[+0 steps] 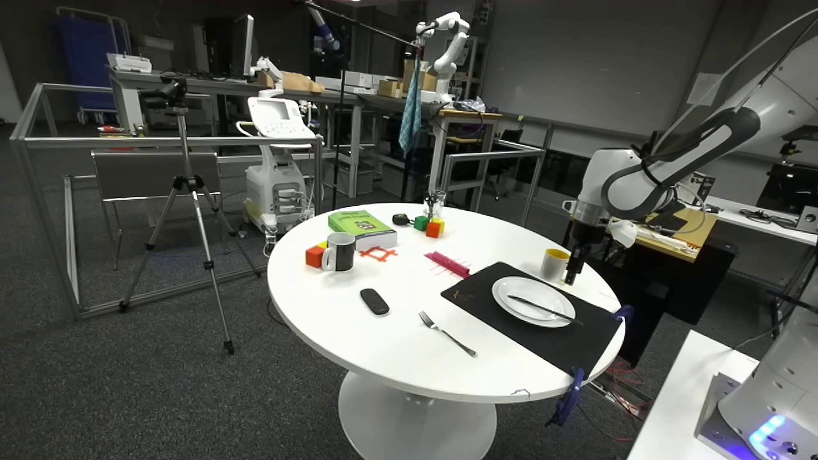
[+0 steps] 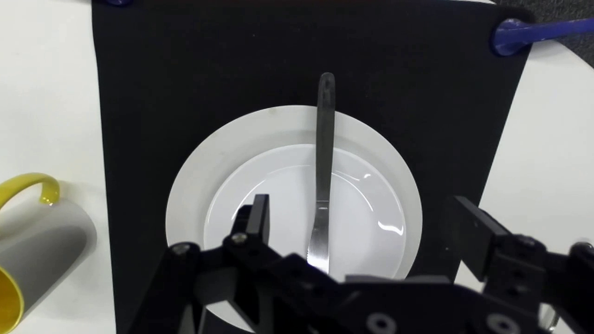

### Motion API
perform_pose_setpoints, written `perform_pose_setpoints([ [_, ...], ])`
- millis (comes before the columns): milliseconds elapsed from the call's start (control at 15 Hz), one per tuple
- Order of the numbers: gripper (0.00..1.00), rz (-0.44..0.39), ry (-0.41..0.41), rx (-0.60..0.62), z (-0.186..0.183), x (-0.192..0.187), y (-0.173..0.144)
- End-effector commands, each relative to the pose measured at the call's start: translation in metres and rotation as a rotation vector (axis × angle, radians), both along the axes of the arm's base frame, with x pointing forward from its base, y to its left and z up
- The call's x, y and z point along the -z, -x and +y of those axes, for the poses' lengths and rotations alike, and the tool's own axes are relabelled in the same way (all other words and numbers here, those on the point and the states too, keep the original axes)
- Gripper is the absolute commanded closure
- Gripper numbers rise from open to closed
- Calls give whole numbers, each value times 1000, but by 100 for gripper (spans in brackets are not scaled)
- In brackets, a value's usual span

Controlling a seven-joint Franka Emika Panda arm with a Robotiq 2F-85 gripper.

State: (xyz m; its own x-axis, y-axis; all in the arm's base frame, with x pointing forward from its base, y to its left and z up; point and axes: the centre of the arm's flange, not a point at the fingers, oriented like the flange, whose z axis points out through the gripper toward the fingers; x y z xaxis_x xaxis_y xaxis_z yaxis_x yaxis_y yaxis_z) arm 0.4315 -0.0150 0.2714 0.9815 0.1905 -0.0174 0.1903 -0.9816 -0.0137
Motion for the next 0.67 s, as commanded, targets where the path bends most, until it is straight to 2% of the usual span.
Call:
perform_pose_setpoints([
  [0, 0, 1, 23, 18, 3, 19, -14],
  [333, 0, 56, 40, 3, 8, 44, -23],
  [600, 0, 96, 54, 44, 11, 62, -32],
])
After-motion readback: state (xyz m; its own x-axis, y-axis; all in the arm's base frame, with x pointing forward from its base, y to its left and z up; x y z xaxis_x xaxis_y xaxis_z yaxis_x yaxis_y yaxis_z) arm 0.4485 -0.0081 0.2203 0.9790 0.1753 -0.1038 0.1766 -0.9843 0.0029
